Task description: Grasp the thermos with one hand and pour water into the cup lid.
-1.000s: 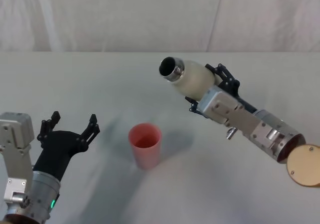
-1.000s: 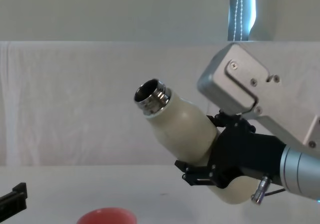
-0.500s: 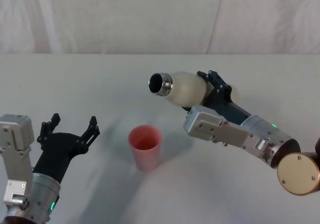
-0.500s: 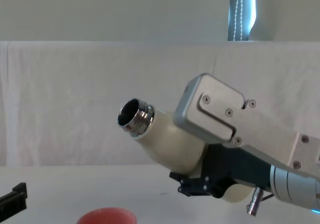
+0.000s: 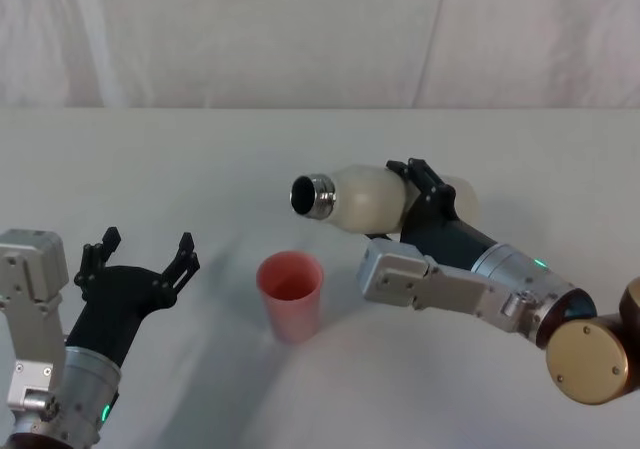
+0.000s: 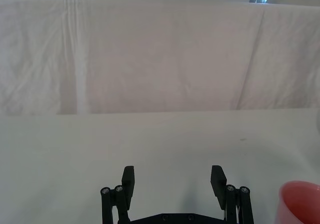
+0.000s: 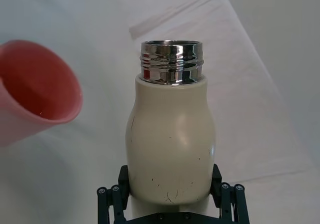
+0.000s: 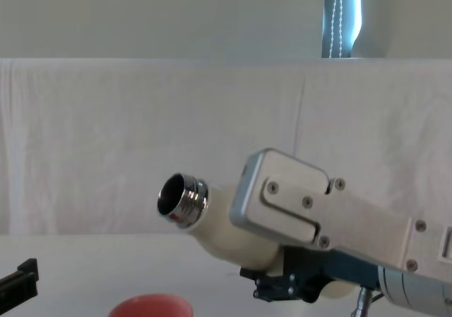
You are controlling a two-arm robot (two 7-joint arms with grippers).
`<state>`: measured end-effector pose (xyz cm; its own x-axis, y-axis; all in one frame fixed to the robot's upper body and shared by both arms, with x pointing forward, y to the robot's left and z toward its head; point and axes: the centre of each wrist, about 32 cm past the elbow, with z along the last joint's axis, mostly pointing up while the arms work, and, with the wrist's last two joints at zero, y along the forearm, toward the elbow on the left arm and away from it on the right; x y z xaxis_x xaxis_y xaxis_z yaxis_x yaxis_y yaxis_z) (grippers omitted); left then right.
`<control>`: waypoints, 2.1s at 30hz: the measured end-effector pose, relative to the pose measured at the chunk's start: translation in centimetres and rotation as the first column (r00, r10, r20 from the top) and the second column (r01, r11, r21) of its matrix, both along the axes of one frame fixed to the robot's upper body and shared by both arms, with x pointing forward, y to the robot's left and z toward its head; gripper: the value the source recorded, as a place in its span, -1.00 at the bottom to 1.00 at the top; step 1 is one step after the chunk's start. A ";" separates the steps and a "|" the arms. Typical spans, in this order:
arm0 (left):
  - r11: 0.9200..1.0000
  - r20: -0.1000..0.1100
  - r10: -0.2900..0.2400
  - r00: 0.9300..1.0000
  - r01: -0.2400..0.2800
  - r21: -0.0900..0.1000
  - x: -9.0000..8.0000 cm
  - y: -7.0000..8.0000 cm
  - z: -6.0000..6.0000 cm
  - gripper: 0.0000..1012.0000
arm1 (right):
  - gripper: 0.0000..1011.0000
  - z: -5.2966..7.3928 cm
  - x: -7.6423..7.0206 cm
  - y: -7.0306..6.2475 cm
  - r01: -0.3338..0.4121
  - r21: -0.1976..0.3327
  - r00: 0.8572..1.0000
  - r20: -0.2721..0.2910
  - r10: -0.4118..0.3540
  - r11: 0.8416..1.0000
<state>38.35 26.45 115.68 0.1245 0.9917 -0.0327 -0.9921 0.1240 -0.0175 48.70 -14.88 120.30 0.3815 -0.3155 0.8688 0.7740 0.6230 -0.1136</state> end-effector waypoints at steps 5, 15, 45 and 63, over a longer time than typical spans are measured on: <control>1.000 0.000 0.000 1.000 0.000 0.000 0.0 0.0 0.0 0.98 | 0.88 -0.2 -0.1 0.1 0.001 -0.046 1.000 0.012 0.000 0.999; 1.000 0.000 0.000 1.000 0.000 0.000 0.0 0.0 0.0 0.98 | 0.88 -0.3 -0.3 0.3 0.006 -0.116 0.999 0.043 0.000 0.993; 1.000 0.000 0.000 1.000 0.000 0.000 0.0 0.0 0.0 0.98 | 0.88 -0.3 -1.2 1.1 0.030 -0.251 0.986 0.164 0.012 0.967; 1.000 0.000 0.000 1.000 0.000 0.000 0.0 0.0 0.0 0.98 | 0.88 0.0 -1.6 1.5 0.038 -0.294 0.981 0.193 0.021 0.955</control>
